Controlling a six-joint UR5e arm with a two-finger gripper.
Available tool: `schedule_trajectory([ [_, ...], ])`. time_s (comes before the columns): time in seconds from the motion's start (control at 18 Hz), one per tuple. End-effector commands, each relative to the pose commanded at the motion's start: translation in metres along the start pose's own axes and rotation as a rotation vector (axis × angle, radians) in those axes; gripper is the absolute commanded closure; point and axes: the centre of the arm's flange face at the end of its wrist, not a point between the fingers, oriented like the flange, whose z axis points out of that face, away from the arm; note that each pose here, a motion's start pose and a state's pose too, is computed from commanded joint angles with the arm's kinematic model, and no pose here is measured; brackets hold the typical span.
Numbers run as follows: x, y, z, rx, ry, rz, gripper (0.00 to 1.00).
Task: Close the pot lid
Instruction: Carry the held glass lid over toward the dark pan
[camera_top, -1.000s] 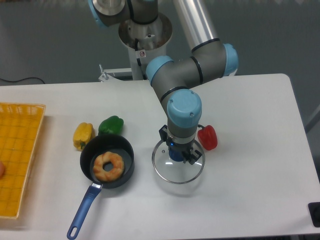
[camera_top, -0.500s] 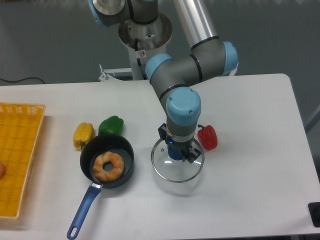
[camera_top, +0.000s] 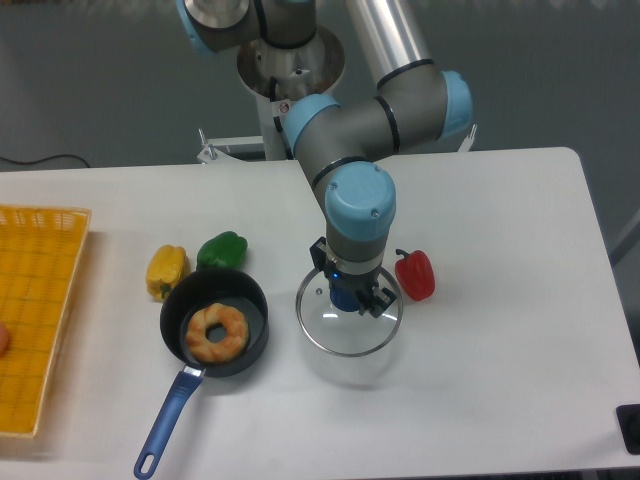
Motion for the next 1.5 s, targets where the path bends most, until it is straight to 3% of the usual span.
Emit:
schedule_trajectory([
  [0.39, 0.019, -0.014, -0.012, -0.005, 0.008, -0.009, 0.39],
  [1.5, 0.095, -0.095, -0.011, 0.002, -0.001, -0.037, 0.39],
])
